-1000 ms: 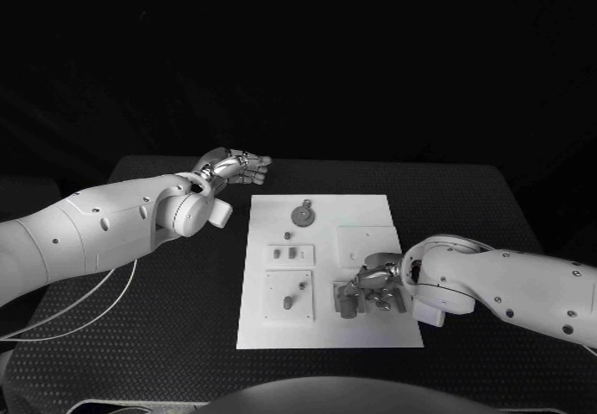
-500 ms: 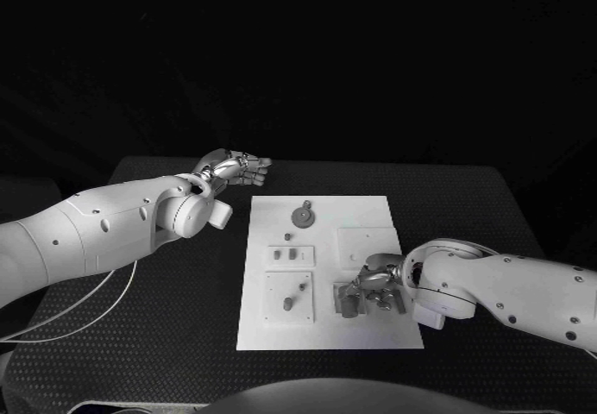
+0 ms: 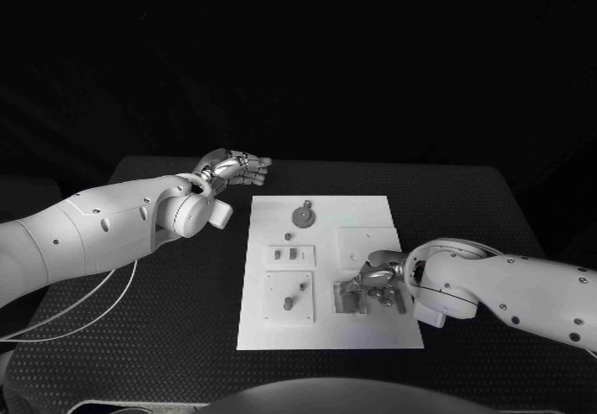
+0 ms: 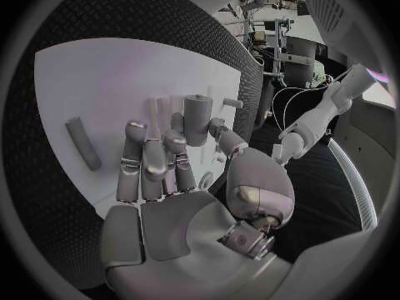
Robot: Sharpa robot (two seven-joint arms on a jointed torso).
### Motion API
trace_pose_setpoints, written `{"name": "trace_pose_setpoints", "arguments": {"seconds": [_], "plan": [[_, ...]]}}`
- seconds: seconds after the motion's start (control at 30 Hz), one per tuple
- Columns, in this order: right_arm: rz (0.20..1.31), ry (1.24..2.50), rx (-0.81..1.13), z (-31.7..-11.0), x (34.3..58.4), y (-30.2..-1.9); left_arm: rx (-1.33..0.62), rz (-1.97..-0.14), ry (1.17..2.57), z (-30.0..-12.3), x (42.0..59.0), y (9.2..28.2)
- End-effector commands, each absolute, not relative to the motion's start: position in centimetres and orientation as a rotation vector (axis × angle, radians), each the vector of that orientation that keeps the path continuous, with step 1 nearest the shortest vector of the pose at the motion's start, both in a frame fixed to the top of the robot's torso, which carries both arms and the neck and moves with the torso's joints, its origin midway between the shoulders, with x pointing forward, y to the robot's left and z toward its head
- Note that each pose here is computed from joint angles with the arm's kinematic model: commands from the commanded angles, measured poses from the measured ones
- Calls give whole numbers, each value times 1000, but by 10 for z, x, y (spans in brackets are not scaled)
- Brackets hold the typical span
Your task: Assemble the parts on the task board
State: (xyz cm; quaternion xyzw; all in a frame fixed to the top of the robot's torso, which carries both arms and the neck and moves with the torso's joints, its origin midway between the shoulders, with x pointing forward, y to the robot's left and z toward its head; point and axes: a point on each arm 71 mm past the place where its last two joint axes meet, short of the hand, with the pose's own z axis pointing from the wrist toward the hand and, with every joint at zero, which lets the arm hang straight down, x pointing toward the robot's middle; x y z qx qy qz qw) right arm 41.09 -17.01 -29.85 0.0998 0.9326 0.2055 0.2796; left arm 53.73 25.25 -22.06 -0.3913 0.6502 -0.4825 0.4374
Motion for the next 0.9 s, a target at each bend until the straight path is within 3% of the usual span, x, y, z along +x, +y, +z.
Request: {"name": "trace_pose_setpoints", "arguments": {"seconds": [0.03,0.9], "plan": [[550,2484,262,-298,412,-171,-969,-1218,1619,-219,537,250],[550,2532,258,-302,413,-167,-969,-1219,1623,-220,537,250]]}}
